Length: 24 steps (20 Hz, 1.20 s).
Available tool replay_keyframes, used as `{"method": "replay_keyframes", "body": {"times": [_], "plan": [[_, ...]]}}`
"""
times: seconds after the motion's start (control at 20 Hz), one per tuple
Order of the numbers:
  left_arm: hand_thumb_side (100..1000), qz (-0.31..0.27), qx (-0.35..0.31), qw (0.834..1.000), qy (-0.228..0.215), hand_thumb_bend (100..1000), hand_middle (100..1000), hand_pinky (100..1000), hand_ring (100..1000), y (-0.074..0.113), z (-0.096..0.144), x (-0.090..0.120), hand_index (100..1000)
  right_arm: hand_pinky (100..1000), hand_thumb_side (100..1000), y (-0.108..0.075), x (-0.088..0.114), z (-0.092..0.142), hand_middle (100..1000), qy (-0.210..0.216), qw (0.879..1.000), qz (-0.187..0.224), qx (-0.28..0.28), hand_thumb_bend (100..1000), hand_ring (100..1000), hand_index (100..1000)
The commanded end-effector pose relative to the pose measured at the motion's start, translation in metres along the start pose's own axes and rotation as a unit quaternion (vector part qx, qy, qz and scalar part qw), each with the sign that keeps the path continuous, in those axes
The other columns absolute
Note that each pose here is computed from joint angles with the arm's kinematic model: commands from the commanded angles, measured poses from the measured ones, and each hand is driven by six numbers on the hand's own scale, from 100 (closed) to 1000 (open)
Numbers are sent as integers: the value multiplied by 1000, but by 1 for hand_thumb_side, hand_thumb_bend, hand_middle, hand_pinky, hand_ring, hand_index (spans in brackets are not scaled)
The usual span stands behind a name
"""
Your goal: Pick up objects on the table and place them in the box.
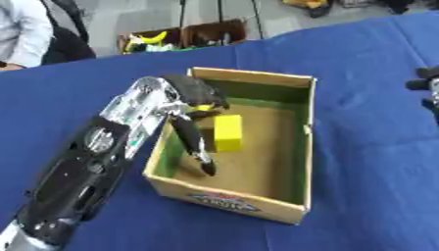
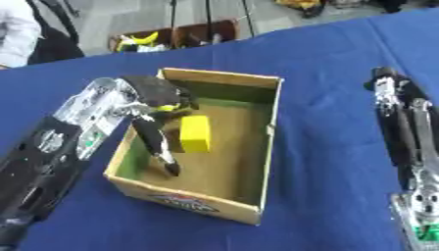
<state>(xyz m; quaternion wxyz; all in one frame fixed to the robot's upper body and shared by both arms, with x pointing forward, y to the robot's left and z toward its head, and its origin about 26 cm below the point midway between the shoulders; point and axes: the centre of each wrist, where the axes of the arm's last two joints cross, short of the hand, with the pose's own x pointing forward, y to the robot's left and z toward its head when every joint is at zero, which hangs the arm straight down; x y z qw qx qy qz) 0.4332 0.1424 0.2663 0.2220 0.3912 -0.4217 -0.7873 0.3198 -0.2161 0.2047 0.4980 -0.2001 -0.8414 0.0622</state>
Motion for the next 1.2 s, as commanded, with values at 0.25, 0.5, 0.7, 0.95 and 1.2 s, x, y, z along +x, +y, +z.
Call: {"method": "replay_keyframes", "body": {"times": [0.25,0.5,0.7,0.95,1.2], "plan": [[1000,67,200,977,2,940,910,650,861,40,60,-18,1000,924,950,-4,5,-1,706,-10,1000,-5,-8,100,1000,847],[1000,261,413,869,-75,803,816,537,778,27,103,-32,1000,924,948,-5,7,-1,706,-14,1000,-9,-16,100,1000,847],[1000,400,519,749,-98,542,810,523,767,16,136,-41,1000,923,943,-6,11,-1,704,-23,999,-14,-24,100,1000,845],[1000,442,634,630,-81,495,800,550,763,5,183,-43,1000,922,943,-8,13,-1,706,-28,999,-15,-28,100,1000,846],[1000,444,702,556,-22,438,787,567,755,-27,200,-47,993,921,942,-9,15,-1,706,-33,999,-15,-33,100,1000,846]]}}
